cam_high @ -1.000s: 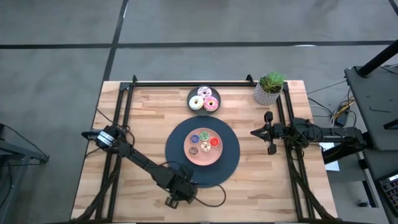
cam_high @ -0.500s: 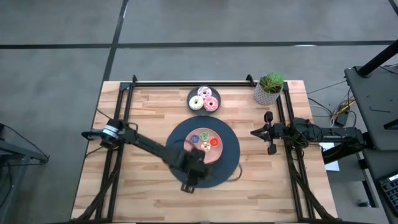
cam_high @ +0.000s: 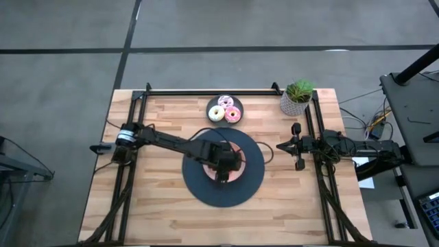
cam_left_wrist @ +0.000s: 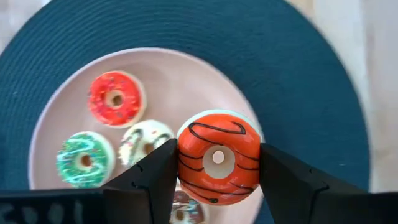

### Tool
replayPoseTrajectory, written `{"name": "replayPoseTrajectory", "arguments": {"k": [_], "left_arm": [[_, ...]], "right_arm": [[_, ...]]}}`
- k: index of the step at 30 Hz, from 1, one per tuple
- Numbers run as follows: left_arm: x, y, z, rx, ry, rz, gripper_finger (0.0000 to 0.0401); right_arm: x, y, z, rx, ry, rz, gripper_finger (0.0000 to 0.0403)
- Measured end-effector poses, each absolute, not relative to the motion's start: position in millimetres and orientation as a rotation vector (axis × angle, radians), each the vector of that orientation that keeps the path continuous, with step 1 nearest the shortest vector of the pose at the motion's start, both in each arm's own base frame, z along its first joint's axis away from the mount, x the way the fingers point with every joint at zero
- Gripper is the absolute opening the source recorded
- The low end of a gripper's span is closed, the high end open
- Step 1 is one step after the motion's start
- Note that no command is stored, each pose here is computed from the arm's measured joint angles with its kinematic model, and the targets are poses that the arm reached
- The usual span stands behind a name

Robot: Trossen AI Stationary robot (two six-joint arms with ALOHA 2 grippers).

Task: Pick & Place donuts
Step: Put the small orange donut on the pink plate

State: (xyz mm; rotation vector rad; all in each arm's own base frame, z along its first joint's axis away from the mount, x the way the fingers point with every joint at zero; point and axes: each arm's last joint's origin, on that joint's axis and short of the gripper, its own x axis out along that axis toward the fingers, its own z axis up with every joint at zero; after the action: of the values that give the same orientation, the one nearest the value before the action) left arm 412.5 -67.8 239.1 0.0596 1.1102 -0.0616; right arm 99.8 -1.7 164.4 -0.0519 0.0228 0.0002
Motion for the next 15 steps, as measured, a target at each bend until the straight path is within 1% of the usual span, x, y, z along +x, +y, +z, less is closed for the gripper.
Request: {"name": "replayPoseTrajectory", "arguments": {"k": [15], "left_arm": [[414.2,-61.9,233.3,0.065,1.123,-0.067,0.0182]], "right_arm": [[99.8,-1.7,164.4,-0.052,0.023,0.0,0.0008]]}}
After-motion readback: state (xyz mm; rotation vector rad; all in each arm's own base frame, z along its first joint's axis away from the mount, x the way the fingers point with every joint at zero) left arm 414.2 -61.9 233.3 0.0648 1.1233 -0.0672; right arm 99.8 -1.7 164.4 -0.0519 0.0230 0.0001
